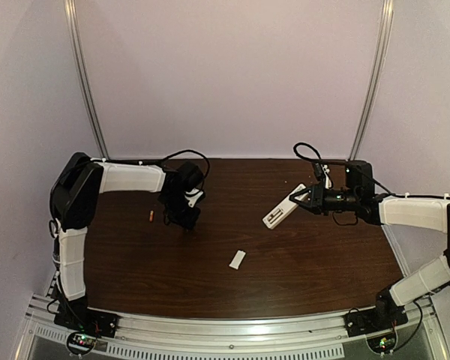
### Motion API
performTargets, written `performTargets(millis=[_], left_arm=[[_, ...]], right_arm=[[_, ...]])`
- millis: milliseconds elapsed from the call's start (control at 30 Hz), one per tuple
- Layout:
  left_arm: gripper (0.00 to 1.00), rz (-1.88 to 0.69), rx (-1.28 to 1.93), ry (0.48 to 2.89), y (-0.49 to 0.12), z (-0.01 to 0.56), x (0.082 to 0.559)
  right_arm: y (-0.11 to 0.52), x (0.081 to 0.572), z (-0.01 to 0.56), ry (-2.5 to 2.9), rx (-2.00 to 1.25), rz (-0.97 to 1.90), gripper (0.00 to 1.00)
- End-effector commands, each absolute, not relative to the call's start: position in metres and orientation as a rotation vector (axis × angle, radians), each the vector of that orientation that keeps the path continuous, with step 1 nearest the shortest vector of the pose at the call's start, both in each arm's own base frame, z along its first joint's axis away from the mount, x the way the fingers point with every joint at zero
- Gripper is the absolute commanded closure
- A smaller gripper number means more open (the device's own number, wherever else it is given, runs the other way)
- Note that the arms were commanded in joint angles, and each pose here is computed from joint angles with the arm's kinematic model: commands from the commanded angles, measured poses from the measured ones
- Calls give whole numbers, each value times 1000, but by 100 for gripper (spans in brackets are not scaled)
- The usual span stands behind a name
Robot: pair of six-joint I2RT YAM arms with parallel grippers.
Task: Load the batteries into the remote control
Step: Pick up the battery from the center of the board.
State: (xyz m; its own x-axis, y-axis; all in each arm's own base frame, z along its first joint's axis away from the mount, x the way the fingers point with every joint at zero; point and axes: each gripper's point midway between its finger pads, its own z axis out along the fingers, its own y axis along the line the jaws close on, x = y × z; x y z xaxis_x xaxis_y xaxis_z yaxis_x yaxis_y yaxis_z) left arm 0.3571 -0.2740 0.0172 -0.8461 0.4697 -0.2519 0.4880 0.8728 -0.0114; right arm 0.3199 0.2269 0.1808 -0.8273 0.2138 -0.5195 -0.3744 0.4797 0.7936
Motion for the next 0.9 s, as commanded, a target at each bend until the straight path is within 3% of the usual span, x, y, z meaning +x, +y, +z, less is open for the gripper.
performTargets(millis=[0, 233, 567, 867], left_arm=[[79, -66, 761, 2792, -277, 16, 362], [88, -32, 789, 2798, -278, 10, 364], [75, -59, 830, 2818, -285, 2, 355], [99, -52, 813, 2775, -284, 18, 356]], right_arm=[[229, 326, 192, 2120, -162, 1342, 100], [231, 327, 193, 2122, -164, 1348, 100], [234, 319, 191, 2152, -143, 1359, 100], [235, 311, 187, 2182, -133, 1336, 100]])
